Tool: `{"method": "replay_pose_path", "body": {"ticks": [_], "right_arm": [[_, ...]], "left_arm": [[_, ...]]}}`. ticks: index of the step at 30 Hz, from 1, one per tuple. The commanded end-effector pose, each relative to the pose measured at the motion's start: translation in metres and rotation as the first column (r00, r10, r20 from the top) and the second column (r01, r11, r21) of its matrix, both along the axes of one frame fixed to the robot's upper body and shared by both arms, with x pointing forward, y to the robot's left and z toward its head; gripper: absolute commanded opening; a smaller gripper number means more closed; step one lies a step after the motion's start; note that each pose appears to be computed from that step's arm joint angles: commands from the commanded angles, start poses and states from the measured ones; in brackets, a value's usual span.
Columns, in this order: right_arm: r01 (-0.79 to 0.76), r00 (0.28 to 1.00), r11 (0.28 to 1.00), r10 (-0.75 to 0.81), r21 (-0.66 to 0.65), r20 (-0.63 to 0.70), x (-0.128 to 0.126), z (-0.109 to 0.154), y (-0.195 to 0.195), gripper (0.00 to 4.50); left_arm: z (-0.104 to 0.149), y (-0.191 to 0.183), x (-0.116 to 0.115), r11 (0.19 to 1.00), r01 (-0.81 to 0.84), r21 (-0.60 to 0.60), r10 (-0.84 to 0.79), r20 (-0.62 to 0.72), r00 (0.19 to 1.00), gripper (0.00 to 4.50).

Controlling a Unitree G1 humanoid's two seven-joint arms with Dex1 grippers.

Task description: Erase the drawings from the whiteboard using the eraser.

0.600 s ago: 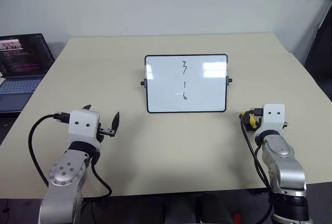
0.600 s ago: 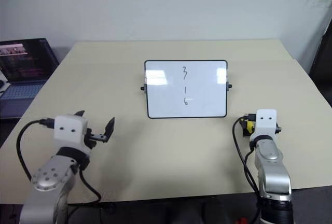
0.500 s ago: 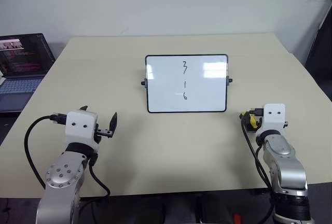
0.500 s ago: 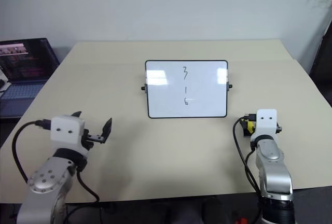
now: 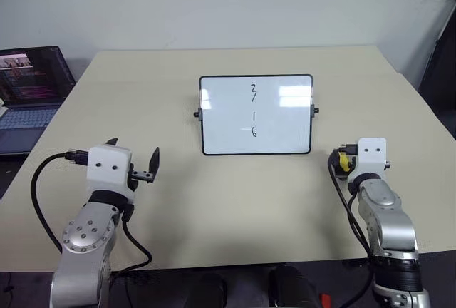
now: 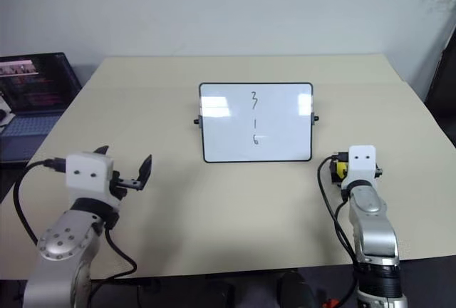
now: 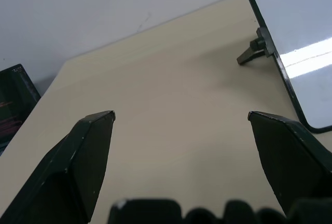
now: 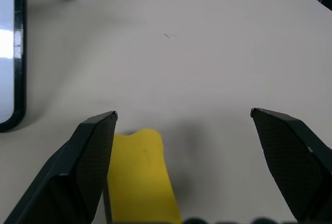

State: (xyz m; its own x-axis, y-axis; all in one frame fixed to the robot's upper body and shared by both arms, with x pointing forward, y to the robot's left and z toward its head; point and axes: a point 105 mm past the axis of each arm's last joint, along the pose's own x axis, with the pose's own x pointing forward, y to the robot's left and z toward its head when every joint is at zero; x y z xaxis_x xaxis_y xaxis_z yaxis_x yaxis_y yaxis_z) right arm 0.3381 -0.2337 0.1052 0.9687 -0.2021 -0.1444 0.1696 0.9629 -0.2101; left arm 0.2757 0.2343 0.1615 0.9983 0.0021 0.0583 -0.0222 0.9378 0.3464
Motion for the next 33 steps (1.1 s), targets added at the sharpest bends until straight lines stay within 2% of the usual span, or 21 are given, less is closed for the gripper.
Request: {"method": "replay_pose_path", "body": {"ticks": [1, 13, 25, 31, 33], "right_arm": [[0.028, 0.996, 0.999, -0.026, -0.027, 0.083, 0.002, 0.019, -0.011, 4.44], [0.126, 0.987, 0.992, -0.123, -0.018, 0.104, -0.014, 0.021, -0.023, 4.44], [0.134, 0.984, 0.991, -0.130, -0.027, 0.123, -0.015, 0.031, -0.029, 4.44], [0.064, 0.990, 0.997, -0.060, -0.033, 0.125, -0.011, 0.044, -0.024, 4.44], [0.017, 0.993, 1.000, -0.014, -0.019, 0.113, -0.011, 0.050, -0.018, 4.44]], "left_arm": [[0.006, -0.011, 0.007, 1.000, 0.024, -0.004, -0.024, 0.055, 0.998, 4.50], [0.004, -0.021, 0.033, 0.995, 0.092, -0.027, -0.090, 0.070, 0.993, 4.50], [0.009, -0.030, 0.043, 0.988, 0.150, -0.041, -0.146, 0.090, 0.985, 4.50], [0.027, -0.033, 0.048, 0.972, 0.219, -0.086, -0.208, 0.121, 0.971, 4.50], [0.038, -0.045, 0.049, 0.944, 0.318, -0.087, -0.306, 0.126, 0.944, 4.50]]}}
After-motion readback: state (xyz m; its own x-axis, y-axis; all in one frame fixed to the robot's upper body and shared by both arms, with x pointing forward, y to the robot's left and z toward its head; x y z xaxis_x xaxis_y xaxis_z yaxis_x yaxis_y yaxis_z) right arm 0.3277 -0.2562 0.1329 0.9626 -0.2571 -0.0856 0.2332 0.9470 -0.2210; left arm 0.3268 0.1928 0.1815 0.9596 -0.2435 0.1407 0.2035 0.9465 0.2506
